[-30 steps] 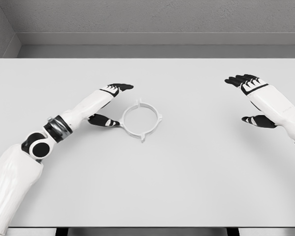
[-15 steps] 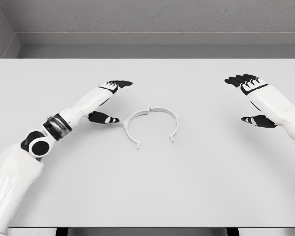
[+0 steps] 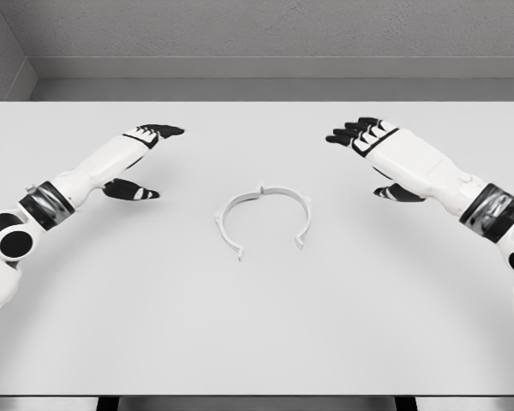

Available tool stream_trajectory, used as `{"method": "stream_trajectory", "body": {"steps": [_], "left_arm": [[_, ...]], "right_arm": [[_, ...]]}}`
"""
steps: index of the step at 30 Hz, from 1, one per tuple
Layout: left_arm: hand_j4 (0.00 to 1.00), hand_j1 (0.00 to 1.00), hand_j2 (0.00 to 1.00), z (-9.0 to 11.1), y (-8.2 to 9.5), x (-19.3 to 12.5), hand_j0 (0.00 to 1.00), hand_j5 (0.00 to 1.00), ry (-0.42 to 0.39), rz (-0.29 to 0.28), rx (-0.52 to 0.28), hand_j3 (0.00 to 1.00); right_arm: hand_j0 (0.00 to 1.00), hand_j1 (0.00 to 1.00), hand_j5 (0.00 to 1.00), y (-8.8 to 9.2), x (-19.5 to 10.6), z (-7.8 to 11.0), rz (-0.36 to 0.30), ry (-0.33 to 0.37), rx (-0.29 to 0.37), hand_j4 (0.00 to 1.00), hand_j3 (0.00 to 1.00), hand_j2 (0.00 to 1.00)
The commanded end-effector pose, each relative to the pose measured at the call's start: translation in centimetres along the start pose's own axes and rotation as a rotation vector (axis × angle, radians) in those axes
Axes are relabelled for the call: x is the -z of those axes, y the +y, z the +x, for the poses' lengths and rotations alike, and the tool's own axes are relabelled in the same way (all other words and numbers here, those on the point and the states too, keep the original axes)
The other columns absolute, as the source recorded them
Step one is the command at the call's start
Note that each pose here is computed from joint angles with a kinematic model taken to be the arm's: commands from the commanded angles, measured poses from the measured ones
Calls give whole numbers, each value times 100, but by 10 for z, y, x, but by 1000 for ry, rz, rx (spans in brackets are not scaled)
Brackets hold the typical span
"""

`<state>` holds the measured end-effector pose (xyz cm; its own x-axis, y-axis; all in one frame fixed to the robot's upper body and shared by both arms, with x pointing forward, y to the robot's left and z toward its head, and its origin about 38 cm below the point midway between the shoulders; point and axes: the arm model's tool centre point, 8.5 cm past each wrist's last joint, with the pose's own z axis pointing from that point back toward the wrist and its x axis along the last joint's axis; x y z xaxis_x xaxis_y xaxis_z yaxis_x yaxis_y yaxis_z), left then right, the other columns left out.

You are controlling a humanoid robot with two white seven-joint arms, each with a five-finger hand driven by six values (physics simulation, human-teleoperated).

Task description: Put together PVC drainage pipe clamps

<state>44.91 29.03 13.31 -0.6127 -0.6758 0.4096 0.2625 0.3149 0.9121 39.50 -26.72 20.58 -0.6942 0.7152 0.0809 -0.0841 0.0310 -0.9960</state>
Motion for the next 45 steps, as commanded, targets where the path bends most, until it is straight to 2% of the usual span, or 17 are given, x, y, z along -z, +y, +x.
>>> {"method": "stream_trajectory", "body": {"steps": [1,4,7,10,12,15,20,28,30,31,34,45], "left_arm": [[100,100,100,-2,3,-3,100,100,6,1,2,100],[100,100,100,-2,2,-3,100,100,4,-1,1,100],[100,100,100,-2,2,-2,100,100,3,-1,2,100],[100,100,100,-1,2,-2,100,100,3,-2,2,100],[100,100,100,0,0,-1,100,100,-2,-6,2,100],[100,100,100,2,-3,1,100,100,-6,-11,-2,100],[100,100,100,3,-5,0,100,100,-9,-17,2,100],[100,100,100,2,-3,-2,100,100,-8,-14,1,100],[100,100,100,2,-4,-2,100,100,-8,-15,1,100],[100,100,100,3,-4,-1,100,100,-9,-17,1,100],[100,100,100,7,-12,3,100,100,-22,-34,-3,100],[100,100,100,33,-14,-4,100,100,-92,-29,14,100]], "right_arm": [[100,100,100,13,7,3,45,-9,3,100,100,100],[100,100,100,34,18,8,104,-31,27,100,100,100],[100,100,100,41,26,16,127,-62,29,100,100,100],[100,100,100,41,28,19,131,-71,25,100,100,100],[100,100,100,34,35,19,129,-83,2,100,100,100],[100,100,100,35,48,9,129,-68,30,100,100,100],[100,100,100,48,65,3,174,-72,68,100,100,100],[100,100,100,51,88,-3,194,-58,79,100,100,100],[100,100,100,56,92,-3,208,-59,90,100,100,100],[100,100,100,52,98,-2,200,-65,88,100,100,100],[100,100,100,56,104,-5,215,-58,98,100,100,100],[100,100,100,61,113,-10,243,-48,115,100,100,100]]}}
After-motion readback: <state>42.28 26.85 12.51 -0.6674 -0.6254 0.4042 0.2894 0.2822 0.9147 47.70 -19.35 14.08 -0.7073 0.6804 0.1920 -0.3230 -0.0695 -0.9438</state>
